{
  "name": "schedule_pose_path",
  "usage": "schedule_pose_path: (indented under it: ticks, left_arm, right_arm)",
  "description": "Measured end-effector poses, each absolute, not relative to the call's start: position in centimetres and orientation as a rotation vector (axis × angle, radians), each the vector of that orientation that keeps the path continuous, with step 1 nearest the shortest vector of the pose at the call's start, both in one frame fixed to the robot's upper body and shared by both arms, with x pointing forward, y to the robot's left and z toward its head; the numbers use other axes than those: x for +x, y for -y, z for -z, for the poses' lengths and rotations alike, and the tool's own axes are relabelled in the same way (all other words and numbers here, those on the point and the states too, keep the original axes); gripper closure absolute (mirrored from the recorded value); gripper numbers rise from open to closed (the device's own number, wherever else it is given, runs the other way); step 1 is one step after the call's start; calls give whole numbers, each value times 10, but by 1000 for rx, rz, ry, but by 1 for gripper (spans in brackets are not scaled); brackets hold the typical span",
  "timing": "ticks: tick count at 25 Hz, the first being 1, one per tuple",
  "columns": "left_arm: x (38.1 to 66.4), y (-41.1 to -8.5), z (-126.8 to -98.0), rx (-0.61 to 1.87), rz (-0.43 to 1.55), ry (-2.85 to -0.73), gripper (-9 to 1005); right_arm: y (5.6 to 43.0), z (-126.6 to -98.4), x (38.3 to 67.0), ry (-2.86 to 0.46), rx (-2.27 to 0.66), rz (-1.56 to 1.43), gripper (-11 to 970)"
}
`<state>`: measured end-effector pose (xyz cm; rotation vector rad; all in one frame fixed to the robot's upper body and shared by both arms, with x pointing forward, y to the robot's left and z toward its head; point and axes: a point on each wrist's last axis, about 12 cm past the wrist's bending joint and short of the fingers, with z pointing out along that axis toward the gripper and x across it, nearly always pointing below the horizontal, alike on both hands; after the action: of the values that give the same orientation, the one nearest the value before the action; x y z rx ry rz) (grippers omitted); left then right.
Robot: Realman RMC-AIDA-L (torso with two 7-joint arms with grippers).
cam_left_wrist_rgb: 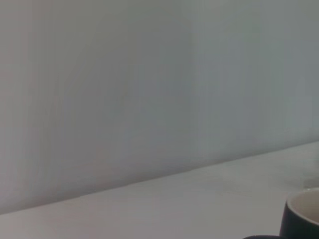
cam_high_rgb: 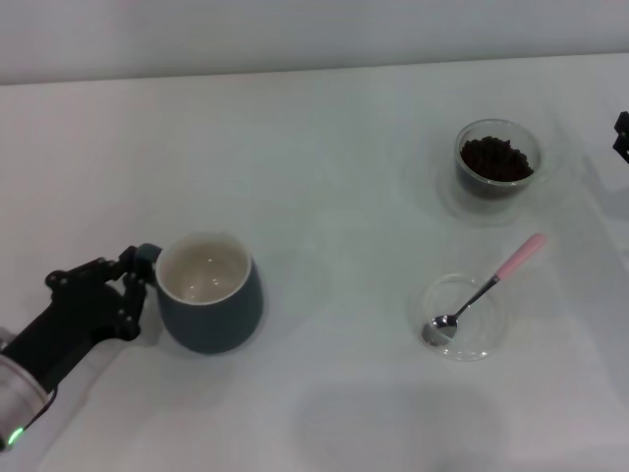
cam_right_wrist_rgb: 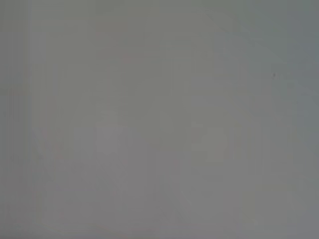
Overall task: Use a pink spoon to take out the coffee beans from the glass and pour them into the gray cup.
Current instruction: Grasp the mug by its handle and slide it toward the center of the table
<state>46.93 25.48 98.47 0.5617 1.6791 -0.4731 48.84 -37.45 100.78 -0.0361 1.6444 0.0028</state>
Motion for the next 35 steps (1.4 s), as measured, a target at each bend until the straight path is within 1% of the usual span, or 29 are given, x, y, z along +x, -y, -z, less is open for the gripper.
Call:
schedule_pose_path:
  ticks: [8,24,32,35]
  left_arm:
    - [488,-238,-988,642,551,-1713,881]
    - [514,-217,-996,822,556,-1703,869]
    - [518,-215,-997,863,550,-1689,752]
    - [515,-218,-997,864,547,-1681,688]
  right_arm:
    - [374,-1009,489,-1639,-39,-4,94]
    - [375,-1010,490,-1632,-43,-1,94]
    - [374,-1011,492,-1624,-41,-5,95]
    - [373,-1012,493,-1622,-43,-6,95]
